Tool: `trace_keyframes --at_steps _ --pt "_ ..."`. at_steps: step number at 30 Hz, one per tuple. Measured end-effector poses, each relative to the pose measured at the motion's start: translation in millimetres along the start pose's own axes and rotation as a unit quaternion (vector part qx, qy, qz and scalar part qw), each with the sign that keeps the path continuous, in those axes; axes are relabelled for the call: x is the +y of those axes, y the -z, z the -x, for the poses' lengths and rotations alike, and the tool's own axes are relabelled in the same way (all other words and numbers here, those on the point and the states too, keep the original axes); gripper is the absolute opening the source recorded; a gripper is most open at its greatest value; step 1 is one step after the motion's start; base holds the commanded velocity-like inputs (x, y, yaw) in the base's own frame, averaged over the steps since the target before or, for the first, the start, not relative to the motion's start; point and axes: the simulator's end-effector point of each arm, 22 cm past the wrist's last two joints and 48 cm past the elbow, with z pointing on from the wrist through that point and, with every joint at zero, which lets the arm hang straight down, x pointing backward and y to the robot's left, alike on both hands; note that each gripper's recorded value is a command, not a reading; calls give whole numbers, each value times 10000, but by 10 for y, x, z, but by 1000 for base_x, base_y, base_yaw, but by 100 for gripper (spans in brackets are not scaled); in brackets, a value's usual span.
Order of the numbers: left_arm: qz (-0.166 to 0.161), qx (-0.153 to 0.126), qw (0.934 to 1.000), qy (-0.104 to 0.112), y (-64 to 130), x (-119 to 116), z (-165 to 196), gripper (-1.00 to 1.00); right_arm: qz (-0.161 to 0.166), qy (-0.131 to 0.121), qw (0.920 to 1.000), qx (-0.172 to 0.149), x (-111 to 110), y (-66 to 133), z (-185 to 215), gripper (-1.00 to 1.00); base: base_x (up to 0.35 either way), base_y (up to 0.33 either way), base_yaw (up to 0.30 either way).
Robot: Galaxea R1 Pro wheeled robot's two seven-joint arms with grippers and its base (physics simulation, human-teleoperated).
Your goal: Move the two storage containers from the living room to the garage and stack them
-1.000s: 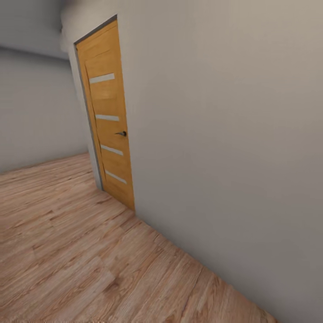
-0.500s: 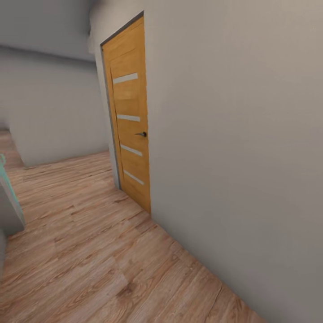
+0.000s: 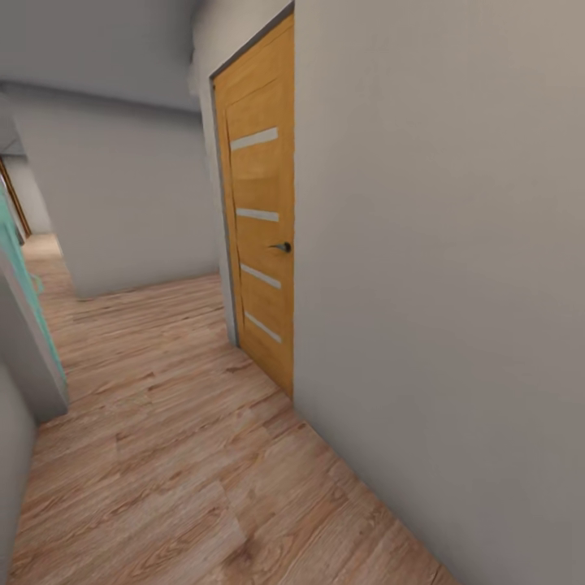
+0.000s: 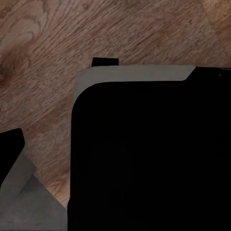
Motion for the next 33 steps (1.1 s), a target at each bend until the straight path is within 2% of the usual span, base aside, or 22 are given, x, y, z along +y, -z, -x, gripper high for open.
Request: trace_keyframes --at_steps 33 --pt "4 0 10000 -1 0 7 0 100 0 2 10000 -4 0 0 2 100 323 0 275"
